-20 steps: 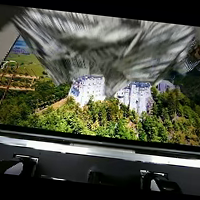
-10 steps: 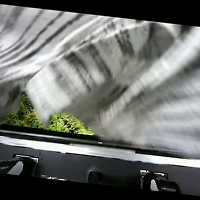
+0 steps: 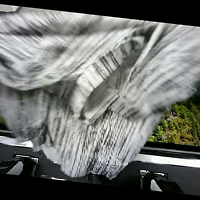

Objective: Fold the clothes and pants, and hang the long-sleeved shirts on hangers.

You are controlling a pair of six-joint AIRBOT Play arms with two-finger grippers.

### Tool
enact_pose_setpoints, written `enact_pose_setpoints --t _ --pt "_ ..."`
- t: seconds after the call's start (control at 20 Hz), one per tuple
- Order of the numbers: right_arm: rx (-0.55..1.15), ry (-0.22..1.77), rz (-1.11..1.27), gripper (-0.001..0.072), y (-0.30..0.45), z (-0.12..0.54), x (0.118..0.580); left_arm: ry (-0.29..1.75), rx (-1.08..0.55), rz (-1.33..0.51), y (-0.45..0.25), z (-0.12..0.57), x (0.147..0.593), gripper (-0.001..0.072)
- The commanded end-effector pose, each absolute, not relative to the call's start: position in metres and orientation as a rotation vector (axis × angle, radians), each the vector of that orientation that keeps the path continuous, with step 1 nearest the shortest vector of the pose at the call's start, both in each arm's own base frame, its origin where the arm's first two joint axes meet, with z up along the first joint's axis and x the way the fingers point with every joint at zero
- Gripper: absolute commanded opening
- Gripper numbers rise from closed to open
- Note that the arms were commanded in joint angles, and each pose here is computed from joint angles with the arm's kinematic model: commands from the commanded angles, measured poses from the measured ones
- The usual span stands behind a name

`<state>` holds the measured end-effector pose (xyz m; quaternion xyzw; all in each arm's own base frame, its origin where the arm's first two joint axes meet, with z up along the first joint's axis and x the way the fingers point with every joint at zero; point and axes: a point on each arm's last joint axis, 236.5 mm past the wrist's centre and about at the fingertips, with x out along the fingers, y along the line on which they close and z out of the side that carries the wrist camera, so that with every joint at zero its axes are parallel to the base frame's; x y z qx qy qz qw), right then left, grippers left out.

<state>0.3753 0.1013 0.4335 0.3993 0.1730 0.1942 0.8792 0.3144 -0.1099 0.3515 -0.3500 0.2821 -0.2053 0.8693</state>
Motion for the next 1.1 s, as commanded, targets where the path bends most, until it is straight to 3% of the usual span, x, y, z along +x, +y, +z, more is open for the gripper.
enact_pose_setpoints --t 0.0,0.2,0.35,0.45,0.5,0.55,0.6,0.65,0.7,0.75,0.9,0.95,1.05 --pt "0.976 0.674 0.3 0.0035 0.102 0.301 0.487 0.762 -0.916 -0.315 -0.11 0.226 0.383 0.0027" --pt "1.098 0.948 0.232 0.0035 0.149 0.126 0.573 0.99 -0.937 -0.196 -0.123 0.076 0.437 0.0027" --pt "1.053 1.018 0.227 0.0043 0.181 0.033 0.597 1.1 -0.976 -0.187 -0.131 0.008 0.459 0.0028" --pt "1.009 1.066 0.251 0.0151 0.192 0.007 0.593 1.13 -1.022 -0.164 -0.128 -0.011 0.468 0.003" --pt "0.981 1.083 0.268 0.0243 0.192 0.005 0.588 1.124 -1.021 -0.159 -0.123 -0.012 0.472 0.0035" --pt "0.956 1.092 0.288 0.0354 0.187 0.009 0.584 1.11 -1.017 -0.159 -0.117 -0.009 0.475 0.0109" --pt "0.922 1.105 0.312 0.0434 0.175 0.018 0.577 1.1 -1.017 -0.165 -0.108 -0.001 0.476 0.0306" --pt "0.888 1.12 0.334 0.044 0.159 0.029 0.568 1.098 -1.025 -0.173 -0.1 0.009 0.475 0.0503" --pt "0.834 1.141 0.358 0.0481 0.136 0.042 0.554 1.096 -1.032 -0.181 -0.089 0.021 0.472 0.0588" --pt "0.77 1.181 0.361 0.0556 0.107 0.05 0.535 1.09 -1.026 -0.18 -0.075 0.033 0.465 0.0604" --pt "0.589 1.364 0.291 0.058 0.017 0.055 0.465 1.144 -0.821 -0.074 -0.021 0.045 0.416 0.0611" --pt "0.564 1.442 0.276 0.067 -0.003 0.053 0.44 1.157 -0.778 -0.036 -0.008 0.043 0.397 0.0611" --pt "0.651 1.493 0.21 0.0681 -0.028 0.044 0.41 1.183 -0.792 0.008 -0.002 0.032 0.355 0.0611"
